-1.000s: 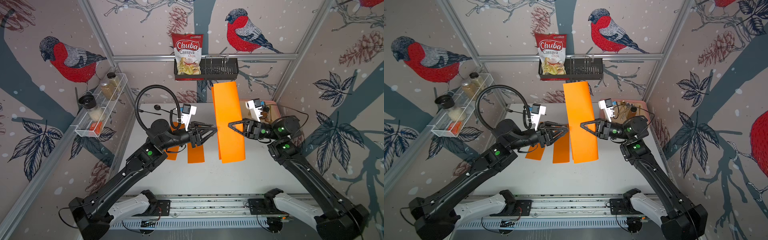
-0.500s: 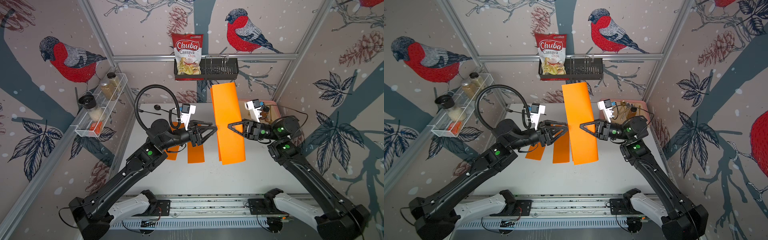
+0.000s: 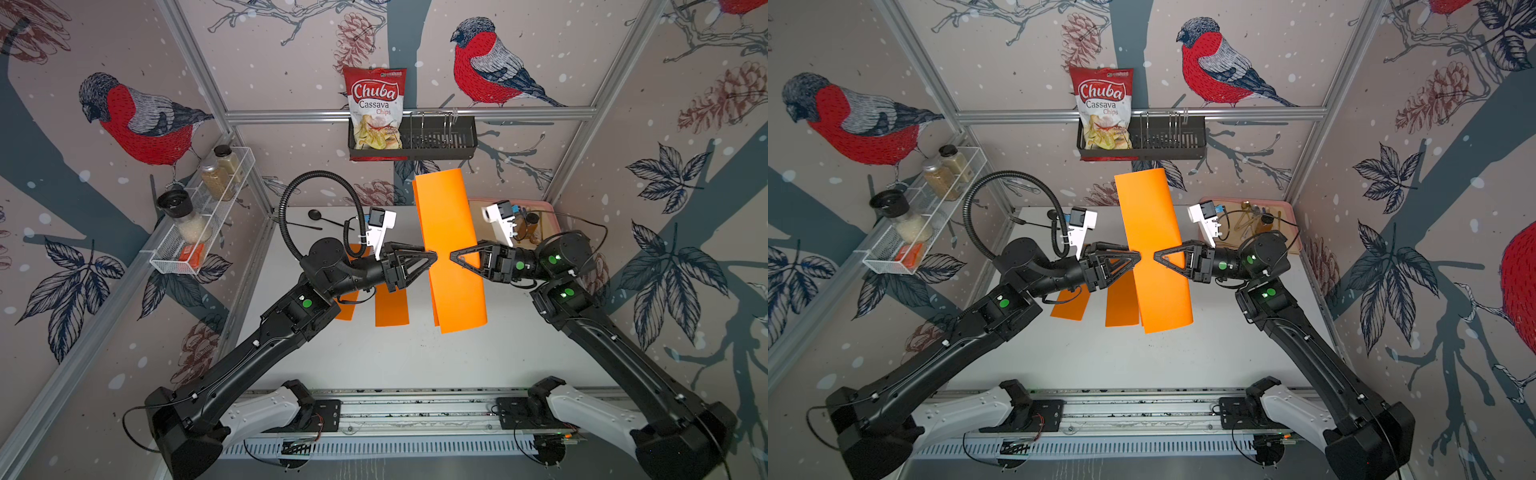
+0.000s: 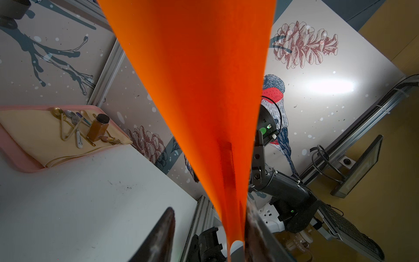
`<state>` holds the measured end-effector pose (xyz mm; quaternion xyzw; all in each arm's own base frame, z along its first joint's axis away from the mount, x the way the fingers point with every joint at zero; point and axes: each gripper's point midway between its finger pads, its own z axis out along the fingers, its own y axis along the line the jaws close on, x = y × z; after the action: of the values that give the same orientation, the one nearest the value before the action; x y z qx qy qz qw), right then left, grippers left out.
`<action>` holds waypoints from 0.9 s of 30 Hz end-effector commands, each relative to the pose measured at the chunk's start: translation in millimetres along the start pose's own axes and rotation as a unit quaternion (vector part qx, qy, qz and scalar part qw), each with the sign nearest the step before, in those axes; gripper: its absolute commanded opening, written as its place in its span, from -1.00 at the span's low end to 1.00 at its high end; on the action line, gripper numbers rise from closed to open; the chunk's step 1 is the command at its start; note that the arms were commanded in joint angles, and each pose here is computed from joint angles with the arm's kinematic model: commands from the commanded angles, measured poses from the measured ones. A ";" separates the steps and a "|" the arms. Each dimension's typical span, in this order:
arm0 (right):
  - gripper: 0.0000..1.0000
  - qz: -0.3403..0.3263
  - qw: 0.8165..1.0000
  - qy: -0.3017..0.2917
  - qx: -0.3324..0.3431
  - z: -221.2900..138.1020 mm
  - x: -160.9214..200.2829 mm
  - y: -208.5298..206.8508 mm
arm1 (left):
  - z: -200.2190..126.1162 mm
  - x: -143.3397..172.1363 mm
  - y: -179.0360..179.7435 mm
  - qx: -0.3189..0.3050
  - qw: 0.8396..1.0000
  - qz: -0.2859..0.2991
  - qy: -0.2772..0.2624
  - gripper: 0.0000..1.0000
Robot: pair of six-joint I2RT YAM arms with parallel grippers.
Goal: Fold the rectangular paper in half along the long edge
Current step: Fold the paper.
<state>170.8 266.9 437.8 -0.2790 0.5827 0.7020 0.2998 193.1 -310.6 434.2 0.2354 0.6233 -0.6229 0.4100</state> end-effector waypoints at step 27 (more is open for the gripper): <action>-0.29 -0.028 0.999 -0.002 0.021 0.2 -2.3 -9.9 | 0.9 -4.5 -13.0 0.032 0.999 0.016 -0.004 -1.00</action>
<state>175.5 269.2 431.0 -0.2828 0.5914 0.6904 0.3061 191.8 -312.6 434.8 0.2417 0.6182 -0.6271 0.4078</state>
